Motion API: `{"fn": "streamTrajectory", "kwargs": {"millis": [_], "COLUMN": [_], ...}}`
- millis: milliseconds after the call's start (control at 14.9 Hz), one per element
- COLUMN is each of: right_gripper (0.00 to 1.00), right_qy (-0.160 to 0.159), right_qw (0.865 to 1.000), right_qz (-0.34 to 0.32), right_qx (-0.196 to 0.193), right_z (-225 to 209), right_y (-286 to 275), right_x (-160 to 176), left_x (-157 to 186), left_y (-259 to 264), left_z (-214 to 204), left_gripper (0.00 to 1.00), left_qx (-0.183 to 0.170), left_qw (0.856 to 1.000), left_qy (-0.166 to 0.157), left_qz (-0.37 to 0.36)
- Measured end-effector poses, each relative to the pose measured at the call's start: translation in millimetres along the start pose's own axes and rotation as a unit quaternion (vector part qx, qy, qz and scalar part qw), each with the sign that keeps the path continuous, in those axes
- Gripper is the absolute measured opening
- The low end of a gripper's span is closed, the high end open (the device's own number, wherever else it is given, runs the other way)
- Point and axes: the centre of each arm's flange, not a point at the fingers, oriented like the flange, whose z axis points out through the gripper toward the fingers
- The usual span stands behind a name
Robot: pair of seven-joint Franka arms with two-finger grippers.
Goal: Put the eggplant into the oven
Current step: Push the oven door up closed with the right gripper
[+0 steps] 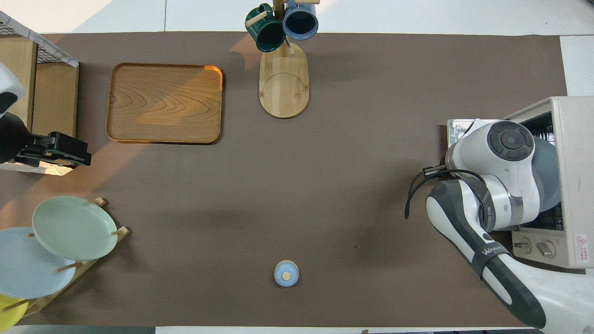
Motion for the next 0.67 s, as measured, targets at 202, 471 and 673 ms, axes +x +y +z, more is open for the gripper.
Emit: {"fn": "streamTrajectory", "kwargs": {"millis": [202,471,673], "right_gripper": [0.01,0.01,0.01], "right_qy": [-0.003,-0.007,-0.033], "right_qw": [0.998,0.994,0.989], "right_qz": [-0.038,-0.083,-0.113], "right_qx": [-0.039,-0.074,-0.087], "right_z": [2,3,-13], "right_y": [0,-11,-15], "right_x": [-1,-1,5], "left_x": [0,0,0], "left_y": [0,0,0], "left_z": [0,0,0], "left_gripper": [1.00,1.00,1.00], "left_qx": [0.000,0.000,0.000], "left_qw": [1.000,1.000,1.000], "left_qy": [0.000,0.000,0.000], "left_qz": [0.000,0.000,0.000]}}
